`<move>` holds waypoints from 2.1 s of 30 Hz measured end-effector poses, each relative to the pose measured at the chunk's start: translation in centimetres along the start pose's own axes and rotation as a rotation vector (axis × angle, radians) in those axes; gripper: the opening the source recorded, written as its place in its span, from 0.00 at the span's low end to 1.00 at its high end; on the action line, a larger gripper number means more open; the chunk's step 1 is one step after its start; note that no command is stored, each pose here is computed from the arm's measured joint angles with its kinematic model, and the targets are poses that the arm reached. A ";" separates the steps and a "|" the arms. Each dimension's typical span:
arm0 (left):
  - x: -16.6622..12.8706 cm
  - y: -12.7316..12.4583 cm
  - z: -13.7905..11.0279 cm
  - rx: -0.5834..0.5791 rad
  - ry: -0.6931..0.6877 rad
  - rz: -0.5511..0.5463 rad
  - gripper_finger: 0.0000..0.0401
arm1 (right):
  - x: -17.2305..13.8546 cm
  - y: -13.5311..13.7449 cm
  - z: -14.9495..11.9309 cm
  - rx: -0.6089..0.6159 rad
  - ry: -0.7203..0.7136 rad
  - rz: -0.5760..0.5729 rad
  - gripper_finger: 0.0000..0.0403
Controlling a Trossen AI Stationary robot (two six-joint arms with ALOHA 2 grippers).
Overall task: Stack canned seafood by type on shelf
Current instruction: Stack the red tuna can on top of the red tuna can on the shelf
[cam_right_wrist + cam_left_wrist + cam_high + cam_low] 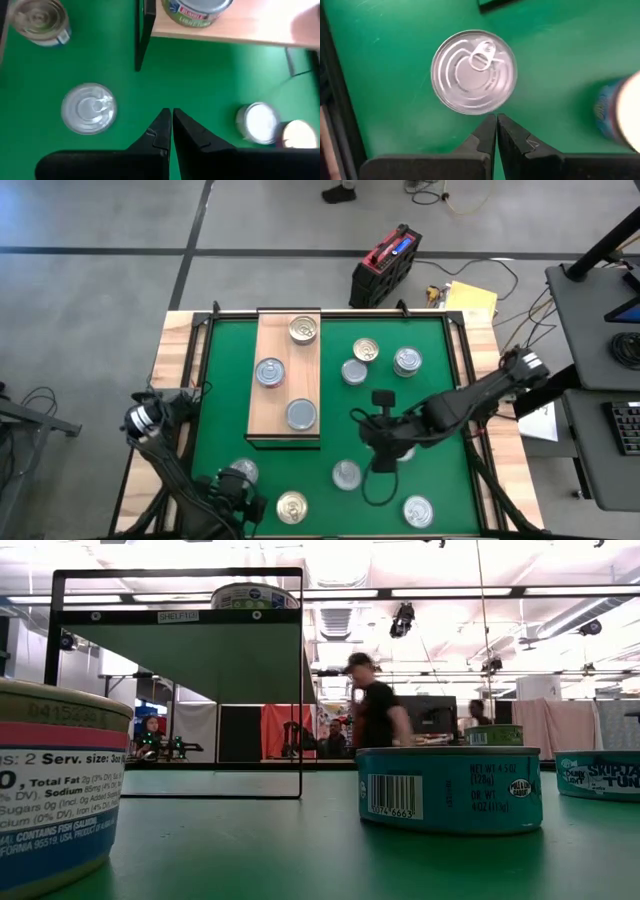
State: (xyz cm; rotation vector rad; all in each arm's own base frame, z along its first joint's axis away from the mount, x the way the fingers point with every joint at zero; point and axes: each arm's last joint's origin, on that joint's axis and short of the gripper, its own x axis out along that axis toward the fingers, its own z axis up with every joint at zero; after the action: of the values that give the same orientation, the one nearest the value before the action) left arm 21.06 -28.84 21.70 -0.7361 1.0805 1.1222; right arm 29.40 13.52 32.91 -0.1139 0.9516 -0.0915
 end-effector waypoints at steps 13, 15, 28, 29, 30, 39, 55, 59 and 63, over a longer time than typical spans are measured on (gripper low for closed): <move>3.1 -2.2 -0.3 -0.085 -0.086 0.083 0.00 | -1.8 -1.6 -3.7 0.079 -0.211 0.084 0.02; 3.5 -2.3 -0.3 -0.076 -0.097 0.103 0.00 | -2.0 -1.7 -3.8 0.081 -0.225 0.088 0.02; 4.6 -2.1 -0.9 -0.033 -0.133 0.170 0.00 | -1.7 -1.5 -3.6 0.090 -0.235 0.092 0.02; 4.6 -2.1 -1.0 -0.034 -0.129 0.164 0.00 | -1.7 -1.5 -3.6 0.091 -0.234 0.092 0.02; 4.7 -2.2 -1.1 -0.034 -0.124 0.158 0.00 | -1.7 -1.5 -3.6 0.098 -0.233 0.093 0.02; 5.7 -2.4 -2.2 -0.038 -0.132 0.149 0.00 | -1.6 -1.5 -3.7 0.123 -0.230 0.095 0.02; 5.9 -2.1 -3.1 -0.018 -0.174 0.106 0.00 | -1.4 -1.5 -3.7 0.214 -0.228 0.096 0.02; 5.9 -2.2 -3.2 -0.021 -0.169 0.092 0.00 | -1.5 -1.5 -3.6 0.217 -0.238 0.100 0.02; 5.9 -2.2 -3.5 -0.021 -0.162 0.076 0.00 | -1.5 -1.5 -3.6 0.216 -0.238 0.100 0.02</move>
State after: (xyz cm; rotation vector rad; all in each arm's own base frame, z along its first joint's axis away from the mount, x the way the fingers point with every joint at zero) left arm 22.45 -30.62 14.90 -0.6135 0.9677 1.2375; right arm 25.54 12.03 32.21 0.1204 0.7031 -0.0859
